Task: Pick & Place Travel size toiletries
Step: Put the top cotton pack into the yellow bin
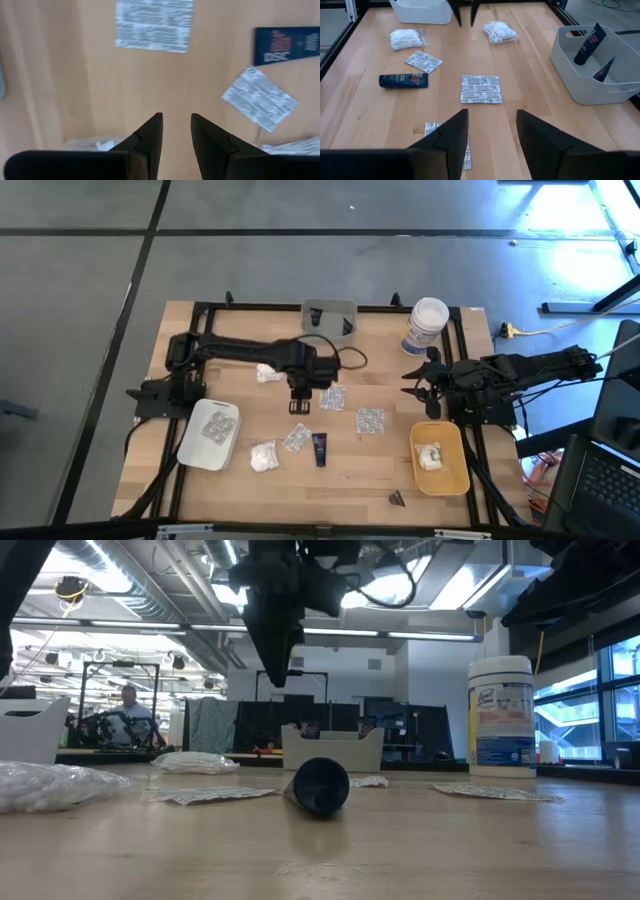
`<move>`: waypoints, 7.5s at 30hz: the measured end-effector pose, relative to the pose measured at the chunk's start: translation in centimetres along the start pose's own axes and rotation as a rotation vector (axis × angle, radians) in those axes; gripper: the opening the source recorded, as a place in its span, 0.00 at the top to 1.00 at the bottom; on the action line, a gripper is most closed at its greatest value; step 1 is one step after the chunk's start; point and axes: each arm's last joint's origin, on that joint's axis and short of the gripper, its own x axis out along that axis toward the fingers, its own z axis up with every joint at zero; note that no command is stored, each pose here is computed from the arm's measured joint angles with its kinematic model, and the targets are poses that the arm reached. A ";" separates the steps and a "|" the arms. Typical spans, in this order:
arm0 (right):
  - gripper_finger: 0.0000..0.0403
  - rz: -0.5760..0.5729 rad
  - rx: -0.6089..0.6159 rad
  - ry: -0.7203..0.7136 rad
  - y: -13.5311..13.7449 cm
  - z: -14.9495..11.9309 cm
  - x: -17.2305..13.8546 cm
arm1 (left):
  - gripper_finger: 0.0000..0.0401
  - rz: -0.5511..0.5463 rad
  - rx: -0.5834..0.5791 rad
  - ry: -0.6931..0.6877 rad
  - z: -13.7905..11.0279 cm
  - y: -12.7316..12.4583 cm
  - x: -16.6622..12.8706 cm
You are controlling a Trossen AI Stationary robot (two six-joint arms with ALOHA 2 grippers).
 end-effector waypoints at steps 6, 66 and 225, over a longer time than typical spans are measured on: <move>0.61 0.000 0.000 0.000 0.0 0.0 0.0 | 0.76 -0.006 0.044 -0.009 -0.3 -1.8 0.1; 0.64 0.000 0.000 0.000 0.0 0.0 0.0 | 0.76 -0.052 0.447 -0.408 -9.5 -12.7 -0.3; 0.64 0.000 0.000 0.000 0.0 0.0 0.0 | 0.99 0.791 -0.452 0.201 -5.5 -1.9 14.1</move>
